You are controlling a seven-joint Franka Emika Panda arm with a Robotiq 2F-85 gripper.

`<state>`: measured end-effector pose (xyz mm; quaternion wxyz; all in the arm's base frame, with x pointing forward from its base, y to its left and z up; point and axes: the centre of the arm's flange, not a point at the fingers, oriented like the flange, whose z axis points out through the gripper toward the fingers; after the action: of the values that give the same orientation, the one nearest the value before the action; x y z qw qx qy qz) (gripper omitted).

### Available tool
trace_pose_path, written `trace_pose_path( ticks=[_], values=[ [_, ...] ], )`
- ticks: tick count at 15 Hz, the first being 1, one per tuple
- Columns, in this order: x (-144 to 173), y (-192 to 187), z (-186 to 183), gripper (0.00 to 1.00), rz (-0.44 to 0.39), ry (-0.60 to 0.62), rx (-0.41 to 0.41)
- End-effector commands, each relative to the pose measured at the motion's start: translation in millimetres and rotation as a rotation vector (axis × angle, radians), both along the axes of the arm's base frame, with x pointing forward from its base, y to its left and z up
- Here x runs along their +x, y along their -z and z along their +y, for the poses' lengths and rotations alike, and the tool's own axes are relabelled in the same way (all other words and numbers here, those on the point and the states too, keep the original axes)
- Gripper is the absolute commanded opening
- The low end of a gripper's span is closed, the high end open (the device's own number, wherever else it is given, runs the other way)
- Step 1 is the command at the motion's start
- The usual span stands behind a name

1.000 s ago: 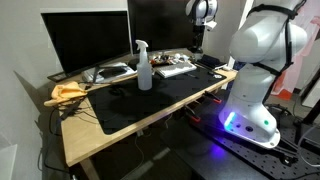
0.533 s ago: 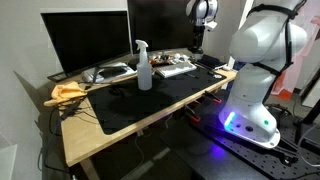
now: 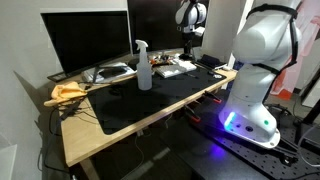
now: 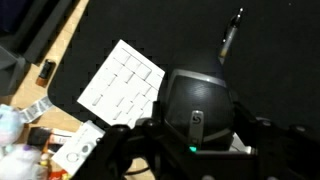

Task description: Put the mouse and the small thing that is next to it on the right side of the spray bottle

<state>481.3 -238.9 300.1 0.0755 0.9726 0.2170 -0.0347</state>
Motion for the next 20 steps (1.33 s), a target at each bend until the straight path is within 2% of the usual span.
trace_pose_path(
  ticks=[1,4,7,8,14,15,20],
  values=[
    [-8,5,63,0.44,0.001,-0.025,-0.008],
    [-17,8,102,0.44,-0.005,-0.028,0.036],
    [-34,4,124,0.44,-0.024,-0.072,0.062],
    [-9,21,112,0.69,0.023,-0.059,0.051],
    [-21,13,120,0.69,0.008,-0.069,0.055],
    [-21,14,120,0.44,0.008,-0.069,0.055],
    [-36,45,153,0.44,0.042,-0.051,0.086]
  ],
)
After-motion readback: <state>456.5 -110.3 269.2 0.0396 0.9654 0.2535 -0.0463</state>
